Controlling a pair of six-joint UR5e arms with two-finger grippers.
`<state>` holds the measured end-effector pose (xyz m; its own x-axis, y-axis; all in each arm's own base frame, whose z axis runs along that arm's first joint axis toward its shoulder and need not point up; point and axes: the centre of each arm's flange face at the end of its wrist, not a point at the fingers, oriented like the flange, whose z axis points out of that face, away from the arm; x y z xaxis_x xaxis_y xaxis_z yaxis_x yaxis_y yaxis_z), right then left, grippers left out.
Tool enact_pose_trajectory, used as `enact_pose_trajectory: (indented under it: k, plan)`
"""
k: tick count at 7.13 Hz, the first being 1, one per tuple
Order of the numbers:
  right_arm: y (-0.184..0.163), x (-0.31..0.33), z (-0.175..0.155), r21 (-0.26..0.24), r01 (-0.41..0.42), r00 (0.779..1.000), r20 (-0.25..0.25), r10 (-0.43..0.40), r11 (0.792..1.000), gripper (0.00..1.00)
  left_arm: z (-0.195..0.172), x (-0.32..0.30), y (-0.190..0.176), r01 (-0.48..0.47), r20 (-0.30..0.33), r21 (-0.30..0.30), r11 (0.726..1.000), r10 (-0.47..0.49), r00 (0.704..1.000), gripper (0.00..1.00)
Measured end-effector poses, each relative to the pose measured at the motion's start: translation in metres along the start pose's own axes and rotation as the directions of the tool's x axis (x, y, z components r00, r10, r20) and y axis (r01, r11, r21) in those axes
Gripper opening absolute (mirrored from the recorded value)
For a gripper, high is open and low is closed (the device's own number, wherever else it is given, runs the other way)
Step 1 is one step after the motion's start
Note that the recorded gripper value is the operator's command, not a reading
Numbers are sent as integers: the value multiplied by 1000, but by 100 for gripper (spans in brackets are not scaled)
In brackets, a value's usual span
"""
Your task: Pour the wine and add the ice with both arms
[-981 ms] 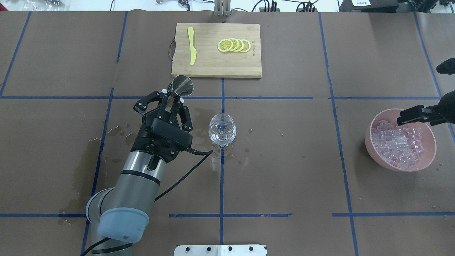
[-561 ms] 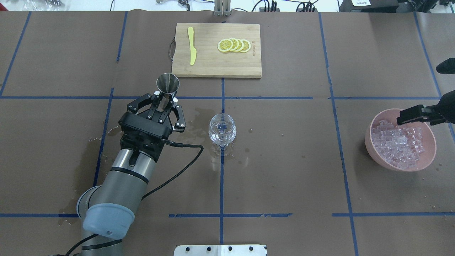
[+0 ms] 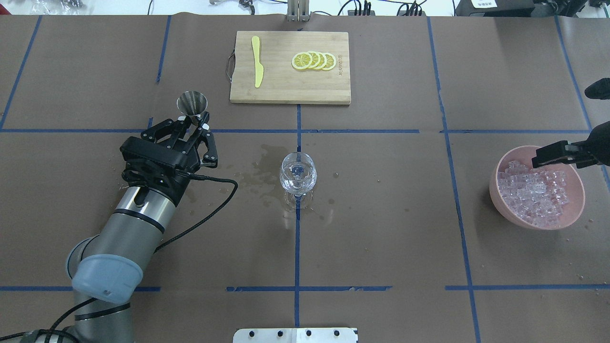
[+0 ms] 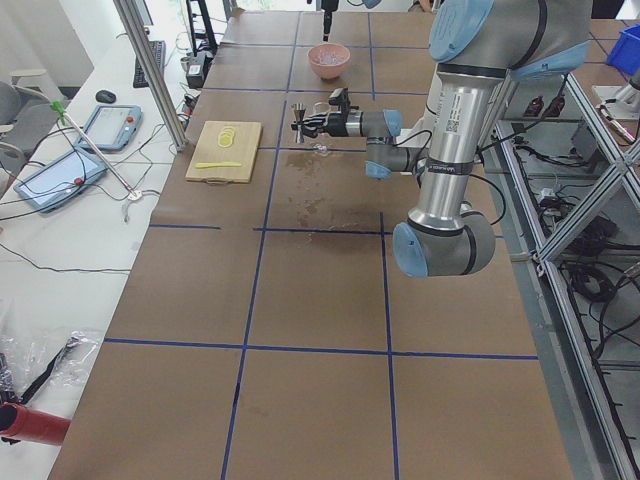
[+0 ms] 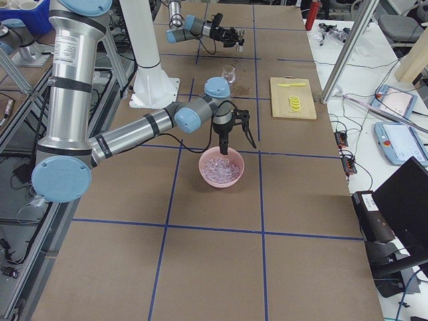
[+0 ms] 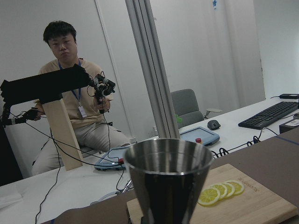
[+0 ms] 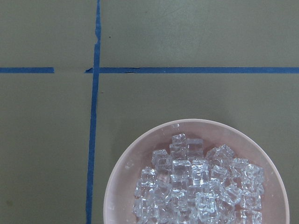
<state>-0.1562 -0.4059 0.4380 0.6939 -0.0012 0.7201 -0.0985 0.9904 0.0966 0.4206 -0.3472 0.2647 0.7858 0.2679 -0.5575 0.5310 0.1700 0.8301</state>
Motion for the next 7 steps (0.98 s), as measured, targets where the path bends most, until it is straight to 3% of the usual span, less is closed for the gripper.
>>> enact_pose_trajectory:
  k: [4, 7]
  plan:
    - [3, 2, 8, 5, 8, 999, -31, -8, 1000, 100, -36, -93, 20, 19, 18, -31, 999, -18, 1000, 0]
    - [17, 26, 27, 55, 44, 998, -46, -42, 998, 100, -49, -120, 28, 34, 18, -25, 999, -33, 999, 0]
